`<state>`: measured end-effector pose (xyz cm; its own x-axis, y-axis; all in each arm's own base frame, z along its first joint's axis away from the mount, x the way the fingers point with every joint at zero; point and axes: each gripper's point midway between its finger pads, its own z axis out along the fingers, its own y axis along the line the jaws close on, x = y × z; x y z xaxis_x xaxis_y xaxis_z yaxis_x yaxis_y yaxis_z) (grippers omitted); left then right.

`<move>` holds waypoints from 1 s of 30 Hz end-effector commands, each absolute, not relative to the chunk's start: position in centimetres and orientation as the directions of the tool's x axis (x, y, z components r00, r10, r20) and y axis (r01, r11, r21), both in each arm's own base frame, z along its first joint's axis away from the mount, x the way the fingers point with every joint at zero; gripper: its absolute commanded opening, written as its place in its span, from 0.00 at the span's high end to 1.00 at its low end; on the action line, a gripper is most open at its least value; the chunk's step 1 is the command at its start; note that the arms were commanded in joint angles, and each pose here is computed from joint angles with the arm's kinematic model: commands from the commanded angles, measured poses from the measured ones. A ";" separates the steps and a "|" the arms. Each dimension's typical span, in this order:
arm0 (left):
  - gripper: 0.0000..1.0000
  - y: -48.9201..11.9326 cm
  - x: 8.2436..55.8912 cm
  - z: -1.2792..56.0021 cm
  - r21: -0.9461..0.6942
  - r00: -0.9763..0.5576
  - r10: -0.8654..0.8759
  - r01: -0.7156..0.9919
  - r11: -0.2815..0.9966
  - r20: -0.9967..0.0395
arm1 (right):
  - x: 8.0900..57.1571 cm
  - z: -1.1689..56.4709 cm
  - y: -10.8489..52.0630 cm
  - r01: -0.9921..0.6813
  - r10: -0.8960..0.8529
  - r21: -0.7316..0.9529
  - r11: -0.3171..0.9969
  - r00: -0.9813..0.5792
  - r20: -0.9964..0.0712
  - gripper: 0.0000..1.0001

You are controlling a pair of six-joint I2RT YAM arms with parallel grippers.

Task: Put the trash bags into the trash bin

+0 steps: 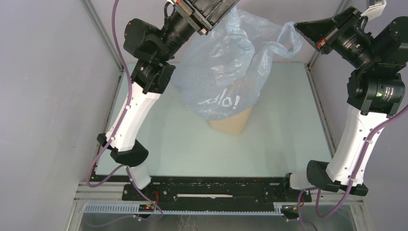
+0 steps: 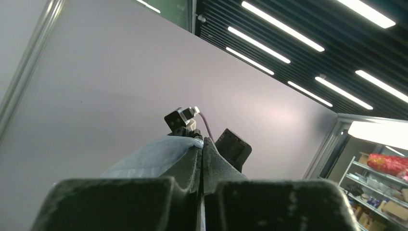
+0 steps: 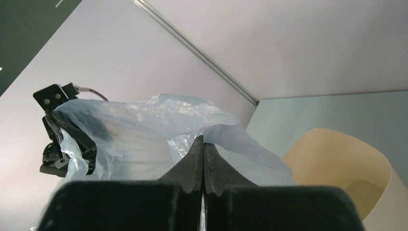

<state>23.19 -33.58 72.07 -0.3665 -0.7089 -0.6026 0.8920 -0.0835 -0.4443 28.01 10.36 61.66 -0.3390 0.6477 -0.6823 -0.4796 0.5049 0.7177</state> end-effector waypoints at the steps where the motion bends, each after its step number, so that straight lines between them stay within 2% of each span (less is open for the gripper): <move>1: 1.00 -33.9 23.2 71.5 -0.431 -0.379 -0.681 0.896 -0.102 -0.626 | 27.8 63.0 10.0 -0.519 0.645 0.684 0.513 -0.293 -0.706 1.00; 9: 1.00 -35.9 25.4 68.3 -0.486 -0.412 -0.643 0.871 -0.069 -0.646 | 29.2 60.8 9.4 -0.470 0.623 0.679 0.565 -0.297 -0.724 1.00; 12: 1.00 -38.8 27.6 64.1 -0.565 -0.492 -0.579 0.822 -0.063 -0.651 | 30.1 56.4 7.9 -0.329 0.618 0.695 0.640 -0.317 -0.719 1.00; 15: 1.00 -41.5 28.7 60.9 -0.633 -0.565 -0.516 0.773 -0.056 -0.644 | 30.7 52.4 7.1 -0.222 0.620 0.717 0.661 -0.377 -0.688 1.00; 21: 0.97 -42.9 28.1 59.9 -0.636 -0.564 -0.483 0.771 -0.020 -0.669 | 30.6 49.8 8.5 -0.214 0.591 0.736 0.642 -0.474 -0.653 1.00; 23: 0.85 -42.6 28.1 59.2 -0.632 -0.552 -0.465 0.774 0.021 -0.692 | 30.6 49.5 9.0 -0.220 0.577 0.735 0.641 -0.493 -0.651 1.00; 25: 0.63 -41.8 28.3 58.4 -0.626 -0.532 -0.445 0.775 0.088 -0.721 | 30.7 49.4 9.0 -0.220 0.571 0.729 0.648 -0.492 -0.657 1.00; 28: 0.42 -39.1 27.7 58.4 -0.605 -0.493 -0.438 0.780 0.162 -0.752 | 30.8 49.7 8.6 -0.212 0.569 0.715 0.666 -0.475 -0.671 1.00; 30: 0.24 -36.8 27.3 58.4 -0.600 -0.473 -0.442 0.774 0.205 -0.762 | 30.8 50.2 8.5 -0.214 0.571 0.714 0.667 -0.468 -0.674 1.00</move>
